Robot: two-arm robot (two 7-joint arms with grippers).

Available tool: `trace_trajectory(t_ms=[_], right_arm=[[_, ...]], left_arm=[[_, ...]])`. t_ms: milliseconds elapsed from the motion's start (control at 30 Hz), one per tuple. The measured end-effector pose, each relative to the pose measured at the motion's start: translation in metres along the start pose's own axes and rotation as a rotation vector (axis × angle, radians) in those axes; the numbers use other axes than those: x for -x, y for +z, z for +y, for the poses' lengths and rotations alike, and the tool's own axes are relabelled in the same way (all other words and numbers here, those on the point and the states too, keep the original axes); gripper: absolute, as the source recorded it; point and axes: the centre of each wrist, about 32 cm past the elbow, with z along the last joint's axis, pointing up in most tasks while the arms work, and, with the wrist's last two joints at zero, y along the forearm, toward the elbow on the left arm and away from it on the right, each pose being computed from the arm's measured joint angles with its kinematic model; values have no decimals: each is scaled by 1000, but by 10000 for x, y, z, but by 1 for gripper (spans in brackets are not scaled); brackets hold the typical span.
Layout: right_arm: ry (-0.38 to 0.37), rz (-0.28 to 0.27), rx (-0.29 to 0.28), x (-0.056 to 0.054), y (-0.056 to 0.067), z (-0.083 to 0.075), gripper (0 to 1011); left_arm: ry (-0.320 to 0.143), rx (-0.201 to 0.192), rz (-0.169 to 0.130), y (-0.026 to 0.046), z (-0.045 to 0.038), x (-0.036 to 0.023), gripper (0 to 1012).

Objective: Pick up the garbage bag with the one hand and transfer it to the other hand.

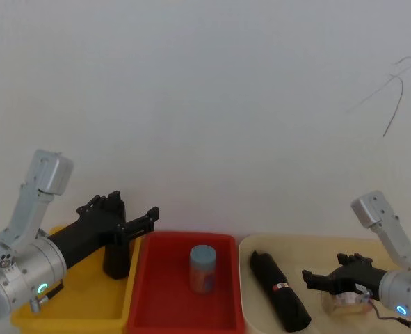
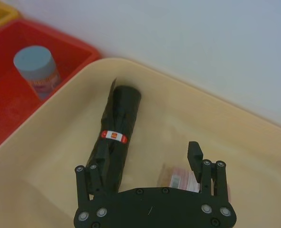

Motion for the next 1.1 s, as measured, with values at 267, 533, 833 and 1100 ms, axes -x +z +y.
trace_trajectory(t_ms=[267, 533, 833, 1100], right_arm=[[-11, -1, -69, 85, 7, -20, 1000], [-28, 6, -185, 255, 1, -14, 1000], [-35, 37, -340, 564, -29, 98, 1000], [-28, 75, -440, 812, -41, 228, 1000]], left_arm=[[-1, 0, 0, -1, -3, 2, 1002], [-1, 0, 0, 0, -6, 3, 1002], [-1, 0, 0, 0, -5, 3, 1002], [-1, 0, 0, 0, -5, 3, 1002]])
